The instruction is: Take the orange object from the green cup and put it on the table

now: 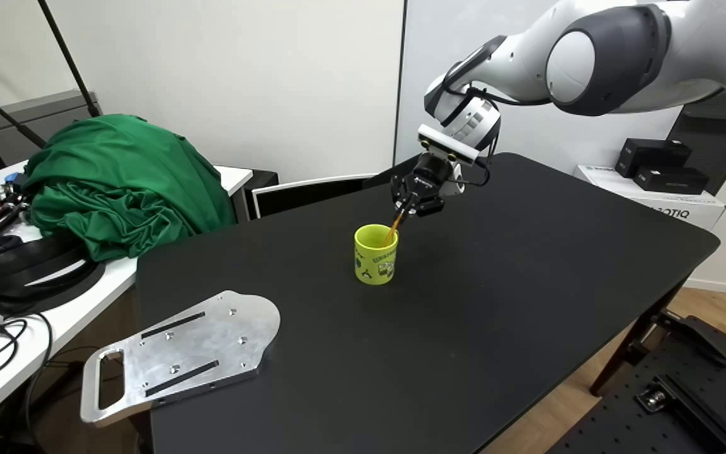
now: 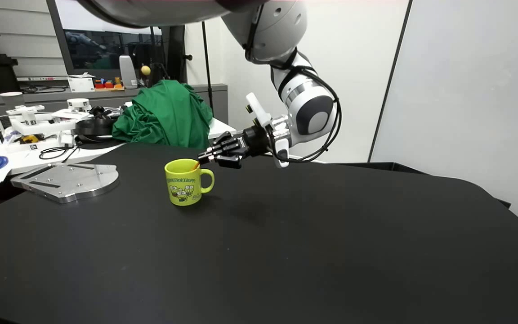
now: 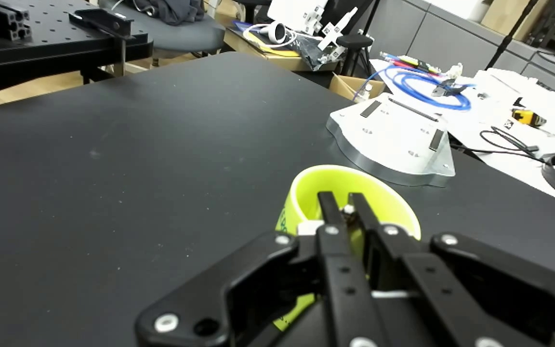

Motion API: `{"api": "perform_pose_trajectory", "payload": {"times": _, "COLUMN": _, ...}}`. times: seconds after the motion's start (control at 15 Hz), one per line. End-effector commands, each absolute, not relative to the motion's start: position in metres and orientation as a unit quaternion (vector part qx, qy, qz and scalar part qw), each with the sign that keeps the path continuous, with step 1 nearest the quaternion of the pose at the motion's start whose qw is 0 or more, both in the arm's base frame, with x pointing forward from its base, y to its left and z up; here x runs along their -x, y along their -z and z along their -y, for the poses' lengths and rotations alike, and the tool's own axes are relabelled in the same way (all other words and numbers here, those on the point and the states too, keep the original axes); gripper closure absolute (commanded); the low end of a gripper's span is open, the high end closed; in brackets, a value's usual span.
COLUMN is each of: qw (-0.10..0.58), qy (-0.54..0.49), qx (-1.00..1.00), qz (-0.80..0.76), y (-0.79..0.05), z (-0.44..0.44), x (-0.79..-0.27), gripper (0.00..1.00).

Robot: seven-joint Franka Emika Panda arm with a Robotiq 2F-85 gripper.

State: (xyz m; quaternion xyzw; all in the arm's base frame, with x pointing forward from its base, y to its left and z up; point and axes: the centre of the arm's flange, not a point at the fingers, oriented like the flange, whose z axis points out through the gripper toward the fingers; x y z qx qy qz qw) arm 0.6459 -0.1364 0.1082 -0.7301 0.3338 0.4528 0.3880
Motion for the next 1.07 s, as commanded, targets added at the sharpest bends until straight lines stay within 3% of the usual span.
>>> {"api": "perform_pose_trajectory", "payload": {"times": 0.0, "qw": 0.386, "qy": -0.452, "qx": 0.731, "qz": -0.335, "y": -0.122, "z": 0.144, "x": -0.658, "gripper": 0.98}}
{"api": "perform_pose_trajectory", "payload": {"times": 1.0, "qw": 0.429, "qy": -0.455, "qx": 0.729, "qz": -0.279, "y": -0.228, "z": 0.154, "x": -0.685, "gripper": 0.98}}
